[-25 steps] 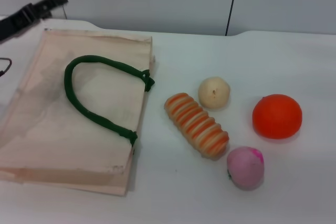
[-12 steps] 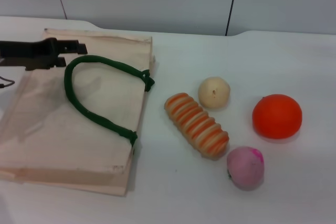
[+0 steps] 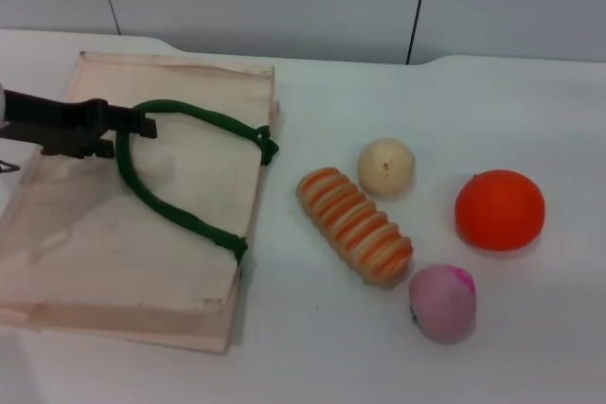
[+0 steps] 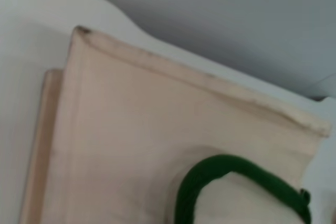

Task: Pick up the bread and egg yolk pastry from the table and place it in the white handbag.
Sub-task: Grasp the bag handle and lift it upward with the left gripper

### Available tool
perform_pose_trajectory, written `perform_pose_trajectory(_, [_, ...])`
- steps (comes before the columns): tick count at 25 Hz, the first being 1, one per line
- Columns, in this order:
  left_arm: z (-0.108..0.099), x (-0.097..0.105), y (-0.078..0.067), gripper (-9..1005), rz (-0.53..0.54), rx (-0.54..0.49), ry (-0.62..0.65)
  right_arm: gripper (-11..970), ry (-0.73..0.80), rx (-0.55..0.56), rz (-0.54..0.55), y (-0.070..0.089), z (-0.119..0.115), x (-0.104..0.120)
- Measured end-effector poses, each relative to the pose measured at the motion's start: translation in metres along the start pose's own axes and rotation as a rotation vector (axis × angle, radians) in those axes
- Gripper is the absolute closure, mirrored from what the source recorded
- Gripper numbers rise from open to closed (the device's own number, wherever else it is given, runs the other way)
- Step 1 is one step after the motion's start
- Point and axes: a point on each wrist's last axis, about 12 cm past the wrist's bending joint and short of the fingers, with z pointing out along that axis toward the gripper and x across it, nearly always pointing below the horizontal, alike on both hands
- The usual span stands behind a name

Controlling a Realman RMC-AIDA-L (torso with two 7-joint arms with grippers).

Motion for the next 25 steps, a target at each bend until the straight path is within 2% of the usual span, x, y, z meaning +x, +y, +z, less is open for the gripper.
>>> perform_pose_trajectory(10, [0.003, -0.001, 0.001, 154, -0.002, -0.045, 0.021, 113, -0.003, -0.003, 0.002, 0.001, 0.001, -0.001])
perform_pose_trajectory(18, [0.019, -0.008, -0.008, 154, 0.055, -0.067, 0.026, 113, -0.003, -0.003, 0.003, 0.001, 0.002, -0.001])
perform_pose_trajectory(25, [0.036, -0.006, -0.015, 154, 0.086, -0.072, 0.078, 113, -0.004, -0.004, 0.003, 0.002, 0.002, -0.001])
